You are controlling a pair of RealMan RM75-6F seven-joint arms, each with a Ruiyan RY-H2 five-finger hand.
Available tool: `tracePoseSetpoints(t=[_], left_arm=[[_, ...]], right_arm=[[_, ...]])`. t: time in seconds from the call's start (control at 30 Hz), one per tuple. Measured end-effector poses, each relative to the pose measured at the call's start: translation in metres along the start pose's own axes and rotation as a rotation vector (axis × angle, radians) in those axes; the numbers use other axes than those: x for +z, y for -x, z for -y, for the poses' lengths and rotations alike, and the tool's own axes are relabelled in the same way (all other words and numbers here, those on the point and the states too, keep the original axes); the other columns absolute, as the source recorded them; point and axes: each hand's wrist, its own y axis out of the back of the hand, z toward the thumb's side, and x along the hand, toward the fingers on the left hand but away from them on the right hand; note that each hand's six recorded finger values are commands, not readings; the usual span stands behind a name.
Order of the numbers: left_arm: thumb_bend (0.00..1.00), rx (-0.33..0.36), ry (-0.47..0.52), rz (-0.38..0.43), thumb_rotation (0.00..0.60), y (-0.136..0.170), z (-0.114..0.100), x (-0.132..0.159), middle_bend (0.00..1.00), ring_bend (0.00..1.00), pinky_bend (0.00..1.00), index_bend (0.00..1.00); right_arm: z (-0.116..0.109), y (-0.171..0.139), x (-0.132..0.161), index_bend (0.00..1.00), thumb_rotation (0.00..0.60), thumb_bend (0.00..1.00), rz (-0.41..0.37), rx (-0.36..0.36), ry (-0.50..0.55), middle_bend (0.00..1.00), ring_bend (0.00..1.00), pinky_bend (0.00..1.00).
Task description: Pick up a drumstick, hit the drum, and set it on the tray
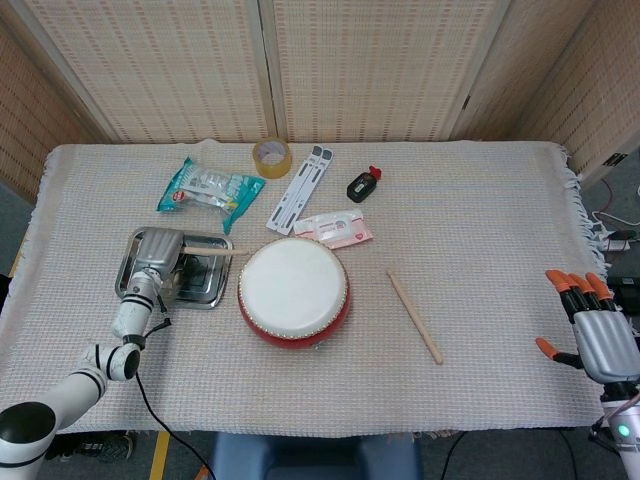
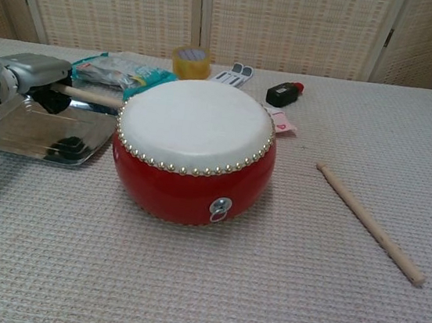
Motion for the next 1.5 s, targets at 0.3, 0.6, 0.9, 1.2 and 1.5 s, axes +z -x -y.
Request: tracePoseSetpoints(t=[0.3, 0.6, 0.9, 1.2, 1.5], left_arm=[[0.40, -0.037, 0.005, 0.001, 0.600, 0.006, 0.002, -0.001, 0.13, 0.06, 0.21, 0.13], [0.26, -0.039, 0.012, -0.029, 0.600, 0.007, 0.001, -0.008, 0.00, 0.00, 0.09, 0.00], [0.25, -0.028, 0.034, -0.039, 0.600, 0.010, -0.005, -0.014, 0.00, 0.00, 0.07, 0.00], [0.29, 0.061, 0.165, -0.055, 0.600, 0.027, -0.030, -0.029, 0.01, 0.00, 0.07, 0.00], [0.31, 0.135, 0.317, -0.060, 0.600, 0.078, -0.045, -0.047, 0.06, 0.00, 0.08, 0.10]], right_arm=[[0.000, -0.001, 0.000, 0.00, 0.600, 0.18, 0.001, -0.001, -0.001, 0.08, 0.00, 0.00], [-0.001, -0.001, 0.001, 0.00, 0.600, 0.18, 0.003, -0.003, -0.002, 0.08, 0.00, 0.00], [-0.003, -0.001, 0.002, 0.00, 0.600, 0.18, 0.000, -0.007, -0.005, 0.08, 0.00, 0.00], [-0.006, -0.003, 0.000, 0.00, 0.600, 0.18, 0.006, -0.010, 0.029, 0.08, 0.00, 0.00], [-0.006, 0.002, -0.015, 0.00, 0.600, 0.18, 0.036, -0.002, 0.065, 0.08, 0.00, 0.00]])
